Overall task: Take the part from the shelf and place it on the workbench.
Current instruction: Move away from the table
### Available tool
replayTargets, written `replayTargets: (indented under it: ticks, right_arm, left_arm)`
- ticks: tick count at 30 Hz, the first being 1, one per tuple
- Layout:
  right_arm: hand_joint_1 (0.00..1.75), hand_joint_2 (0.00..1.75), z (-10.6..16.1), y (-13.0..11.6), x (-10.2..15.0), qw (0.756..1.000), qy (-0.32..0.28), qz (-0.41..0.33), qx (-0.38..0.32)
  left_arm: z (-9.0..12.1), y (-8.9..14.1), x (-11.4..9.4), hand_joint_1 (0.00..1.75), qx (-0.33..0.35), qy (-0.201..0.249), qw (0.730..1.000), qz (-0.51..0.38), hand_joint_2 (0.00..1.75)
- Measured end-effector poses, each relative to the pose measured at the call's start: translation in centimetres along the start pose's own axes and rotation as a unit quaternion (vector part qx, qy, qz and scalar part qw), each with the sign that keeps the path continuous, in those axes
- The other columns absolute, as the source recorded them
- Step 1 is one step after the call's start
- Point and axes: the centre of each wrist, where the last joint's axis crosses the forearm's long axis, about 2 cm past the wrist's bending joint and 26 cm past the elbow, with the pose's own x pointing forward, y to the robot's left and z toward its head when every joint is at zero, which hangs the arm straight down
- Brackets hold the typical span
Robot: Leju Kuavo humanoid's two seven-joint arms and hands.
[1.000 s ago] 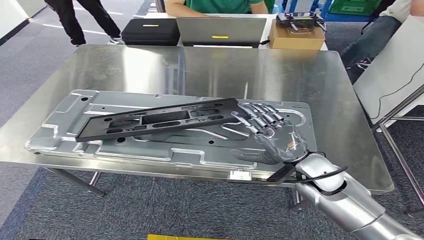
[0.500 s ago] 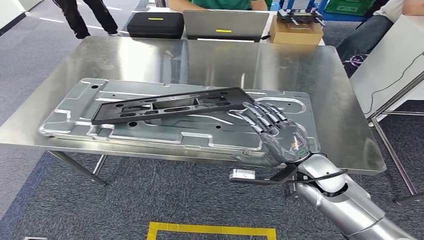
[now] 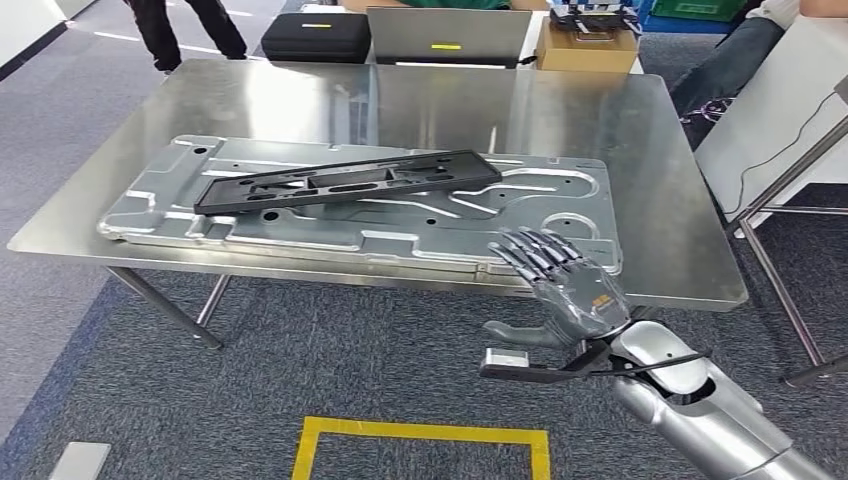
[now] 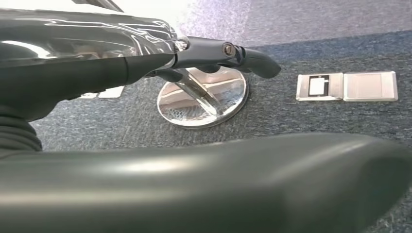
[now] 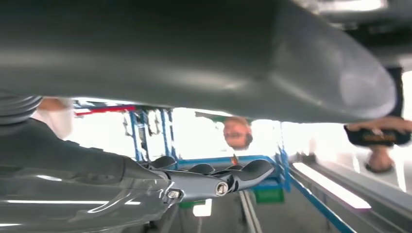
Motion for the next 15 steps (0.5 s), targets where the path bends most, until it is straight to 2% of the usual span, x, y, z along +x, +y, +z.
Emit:
replayTargets:
  ticks: [3, 6, 10, 15]
  right_arm:
    - [0.0, 0.0, 2.4, 1.9, 0.5, 0.998, 0.015, -0.04, 0.047]
    - [0.0, 0.0, 6.1, 5.3, 2.1, 0.99, 0.04, -0.069, 0.119]
    - [0.0, 1.75, 11.0, 10.5, 4.3, 0.962, 0.098, -0.13, 0.22]
    - [0.0, 1.75, 15.9, 15.3, 5.6, 0.896, 0.194, -0.215, 0.336]
  left_arm:
    - [0.0, 0.0, 0.0, 0.0, 0.001, 0.002, 1.0, 0.004, 0.0]
    - [0.1, -0.3, 0.1, 0.0, 0.0, 0.004, 1.0, 0.009, 0.0]
    - [0.5, -1.1, 0.0, 0.0, -0.008, 0.005, 1.0, 0.009, 0.0]
    - [0.7, -1.8, 0.5, 0.0, -0.019, 0.002, 1.0, 0.008, 0.0]
